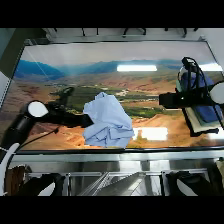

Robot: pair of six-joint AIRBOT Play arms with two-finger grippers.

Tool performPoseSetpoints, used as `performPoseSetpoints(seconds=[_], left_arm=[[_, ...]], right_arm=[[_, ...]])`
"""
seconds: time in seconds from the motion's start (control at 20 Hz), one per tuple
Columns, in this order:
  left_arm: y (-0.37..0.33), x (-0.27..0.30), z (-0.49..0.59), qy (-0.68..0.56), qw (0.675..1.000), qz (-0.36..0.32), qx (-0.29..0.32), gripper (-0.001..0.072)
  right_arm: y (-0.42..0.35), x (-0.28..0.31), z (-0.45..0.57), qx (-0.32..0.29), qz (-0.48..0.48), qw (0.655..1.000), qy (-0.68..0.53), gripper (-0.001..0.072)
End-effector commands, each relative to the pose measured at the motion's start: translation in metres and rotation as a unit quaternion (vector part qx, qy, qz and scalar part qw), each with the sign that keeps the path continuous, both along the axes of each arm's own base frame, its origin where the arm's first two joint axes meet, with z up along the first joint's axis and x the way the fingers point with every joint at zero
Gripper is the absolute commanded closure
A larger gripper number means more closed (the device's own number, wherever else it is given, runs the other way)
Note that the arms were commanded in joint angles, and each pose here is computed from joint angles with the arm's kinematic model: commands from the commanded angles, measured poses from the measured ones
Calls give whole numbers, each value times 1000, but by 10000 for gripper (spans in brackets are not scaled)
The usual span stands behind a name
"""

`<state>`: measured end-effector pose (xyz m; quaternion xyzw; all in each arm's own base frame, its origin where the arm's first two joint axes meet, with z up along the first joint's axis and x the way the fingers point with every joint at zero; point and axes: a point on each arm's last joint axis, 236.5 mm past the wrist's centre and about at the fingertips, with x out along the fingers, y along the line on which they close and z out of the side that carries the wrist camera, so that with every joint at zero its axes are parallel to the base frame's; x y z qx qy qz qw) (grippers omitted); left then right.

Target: Fold the shirts.

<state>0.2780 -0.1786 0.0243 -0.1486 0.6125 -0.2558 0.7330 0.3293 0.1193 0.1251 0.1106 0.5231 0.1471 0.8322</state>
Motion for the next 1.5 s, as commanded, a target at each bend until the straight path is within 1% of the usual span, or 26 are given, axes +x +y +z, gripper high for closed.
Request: performPoseSetpoints(seconds=[0.0,0.1,0.15,0.25,0.4,0.55,0.7,0.85,0.9,0.95,1.0,1.15,1.3,1.35,1.45], left_arm=[[77,30,-27,21,994,91,-52,32],[105,61,-52,26,987,134,-79,32],[111,73,-61,29,986,136,-95,32],[111,96,-77,32,985,126,-115,32],[98,119,-101,44,989,91,-113,32],[77,127,-117,63,989,57,-118,33],[52,116,-128,101,986,13,-133,33],[34,102,-134,127,982,-15,-139,34],[30,99,-133,130,981,-22,-140,140],[28,98,-131,130,981,-26,-141,408],[27,98,-128,127,981,-28,-141,703],[36,104,-100,95,986,-27,-137,697],[60,113,-48,49,990,7,-130,697],[72,110,-35,42,993,18,-110,697],[101,97,-17,38,997,43,-42,697]], right_arm=[[23,-9,-11,48,12,998,33,692],[34,-17,-19,62,21,997,50,693],[41,-22,-21,69,28,996,57,693],[53,-30,-21,75,46,994,65,693],[74,-43,-20,79,76,991,70,693],[88,-51,-19,83,87,990,77,693],[92,-48,-17,89,79,990,71,692],[93,-41,-14,94,73,991,57,693],[93,-41,-14,94,73,991,57,692],[93,-41,-14,93,74,991,58,692],[93,-42,-14,93,74,991,58,692],[92,-41,-15,91,73,991,57,692],[79,-37,-25,59,68,995,53,693],[73,-39,-35,43,66,995,59,692],[65,-50,-63,26,65,994,90,692]])
